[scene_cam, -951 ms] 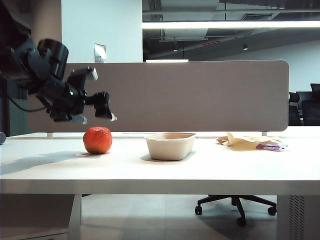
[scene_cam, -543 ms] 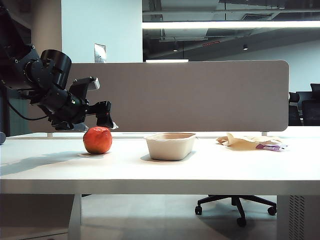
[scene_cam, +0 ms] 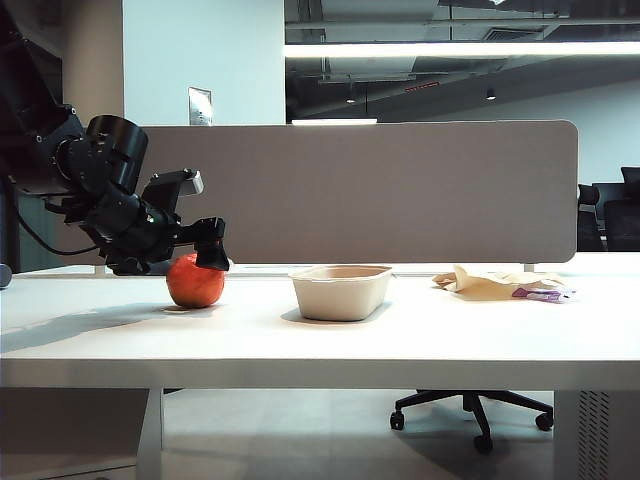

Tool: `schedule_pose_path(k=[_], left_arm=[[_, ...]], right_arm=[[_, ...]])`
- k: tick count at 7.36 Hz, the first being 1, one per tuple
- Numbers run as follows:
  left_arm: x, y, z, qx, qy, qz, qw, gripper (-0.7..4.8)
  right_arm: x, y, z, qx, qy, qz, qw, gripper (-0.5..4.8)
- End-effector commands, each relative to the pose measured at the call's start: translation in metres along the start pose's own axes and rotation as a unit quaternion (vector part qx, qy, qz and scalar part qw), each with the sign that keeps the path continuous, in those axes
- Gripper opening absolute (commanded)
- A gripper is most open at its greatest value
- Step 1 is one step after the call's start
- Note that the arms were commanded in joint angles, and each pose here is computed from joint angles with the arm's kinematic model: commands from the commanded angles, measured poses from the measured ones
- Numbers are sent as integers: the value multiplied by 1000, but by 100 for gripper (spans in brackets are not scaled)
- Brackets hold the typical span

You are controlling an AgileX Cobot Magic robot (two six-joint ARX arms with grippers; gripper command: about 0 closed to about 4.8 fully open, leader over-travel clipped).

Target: Pick up the orange and place it into the paper lunchbox.

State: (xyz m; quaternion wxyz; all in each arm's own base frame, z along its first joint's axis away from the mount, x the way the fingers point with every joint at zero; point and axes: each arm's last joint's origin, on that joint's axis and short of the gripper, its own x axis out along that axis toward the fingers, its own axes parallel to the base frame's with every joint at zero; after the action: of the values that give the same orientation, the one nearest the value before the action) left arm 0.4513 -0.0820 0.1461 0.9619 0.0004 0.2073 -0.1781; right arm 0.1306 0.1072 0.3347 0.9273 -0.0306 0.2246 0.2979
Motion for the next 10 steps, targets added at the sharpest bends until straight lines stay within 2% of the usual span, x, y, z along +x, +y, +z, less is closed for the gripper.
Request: schedule_pose_path(k=[1,3,4,5,6,10], left_arm=[[1,1,1,3,-4,8,1000,479],[1,1,1,3,-3,9,1000,479],[1,1,1,2,-3,9,1000,424],[1,1,1,2,-3,6,1000,286],[1,0,1,3,-3,6,1000,245],[-3,-1,6,2,-10,-5,1000,246]], right_arm=[[-1,0,3,2,-8,3,1000,-3],[-1,0,3,2,-8,3,1000,-3],[-1,0,3,2,-8,2,1000,-3],[-1,0,3,2,-8,3,1000,-3],[-1,0,3,2,-8,2,1000,-3],[-1,0,2,1,-4,2,1000,-3]])
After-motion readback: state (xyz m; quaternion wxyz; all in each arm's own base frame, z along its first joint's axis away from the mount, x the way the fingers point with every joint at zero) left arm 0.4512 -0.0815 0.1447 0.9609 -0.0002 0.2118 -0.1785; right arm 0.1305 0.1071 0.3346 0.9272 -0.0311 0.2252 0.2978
